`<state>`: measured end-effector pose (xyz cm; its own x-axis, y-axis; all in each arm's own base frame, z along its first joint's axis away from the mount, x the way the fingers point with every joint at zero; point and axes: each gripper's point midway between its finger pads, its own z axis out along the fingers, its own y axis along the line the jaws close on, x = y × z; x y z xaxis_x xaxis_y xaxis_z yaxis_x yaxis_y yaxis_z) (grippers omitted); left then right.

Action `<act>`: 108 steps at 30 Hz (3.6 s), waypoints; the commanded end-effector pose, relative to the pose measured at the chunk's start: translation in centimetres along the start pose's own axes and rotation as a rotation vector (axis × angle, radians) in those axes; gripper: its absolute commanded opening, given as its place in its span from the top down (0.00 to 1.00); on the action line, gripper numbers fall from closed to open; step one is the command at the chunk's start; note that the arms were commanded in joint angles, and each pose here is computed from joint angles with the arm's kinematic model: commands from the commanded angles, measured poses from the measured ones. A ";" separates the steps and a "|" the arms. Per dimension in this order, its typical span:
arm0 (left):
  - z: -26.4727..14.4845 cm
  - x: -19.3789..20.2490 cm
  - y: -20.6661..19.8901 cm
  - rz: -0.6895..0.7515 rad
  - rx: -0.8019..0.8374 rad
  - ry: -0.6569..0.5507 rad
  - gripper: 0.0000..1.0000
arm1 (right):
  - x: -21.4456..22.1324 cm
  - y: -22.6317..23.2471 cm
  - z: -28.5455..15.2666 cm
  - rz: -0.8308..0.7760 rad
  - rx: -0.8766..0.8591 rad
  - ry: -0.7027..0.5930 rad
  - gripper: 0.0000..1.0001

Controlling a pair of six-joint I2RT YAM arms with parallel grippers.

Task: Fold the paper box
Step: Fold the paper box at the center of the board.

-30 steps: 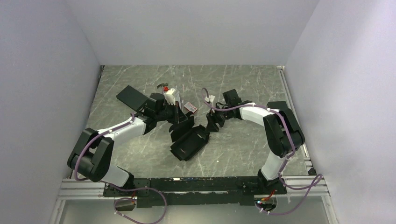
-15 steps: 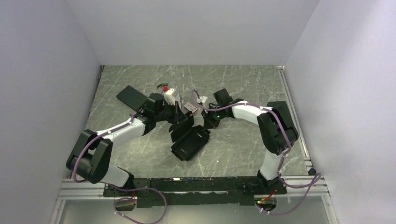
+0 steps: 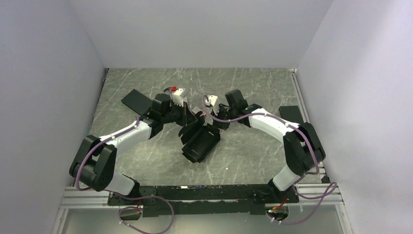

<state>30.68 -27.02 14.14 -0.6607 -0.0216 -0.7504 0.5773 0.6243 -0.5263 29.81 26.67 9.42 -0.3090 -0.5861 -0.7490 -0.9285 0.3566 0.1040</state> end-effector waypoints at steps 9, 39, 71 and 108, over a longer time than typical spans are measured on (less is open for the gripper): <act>0.3 -3.0 -2.0 -0.015 0.133 -0.036 1.00 | -3.9 1.5 -1.2 -0.382 0.134 -0.128 1.00; 0.0 0.4 -3.3 -0.101 0.270 0.099 1.00 | 1.5 7.4 4.9 -0.688 0.020 0.100 1.00; 2.2 0.3 -2.8 -0.148 0.294 0.193 1.00 | -1.3 5.9 4.3 -0.993 0.230 0.117 1.00; -7.4 -3.6 2.5 -0.156 -0.234 -0.072 0.46 | 2.3 6.8 6.6 -0.827 0.115 0.230 1.00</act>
<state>30.65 -23.58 15.85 -0.7869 -0.1258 -0.6042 0.3936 0.6518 -0.6482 24.36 32.16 3.91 0.4420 -0.8192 -0.3655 -0.8234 -0.2088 -0.5276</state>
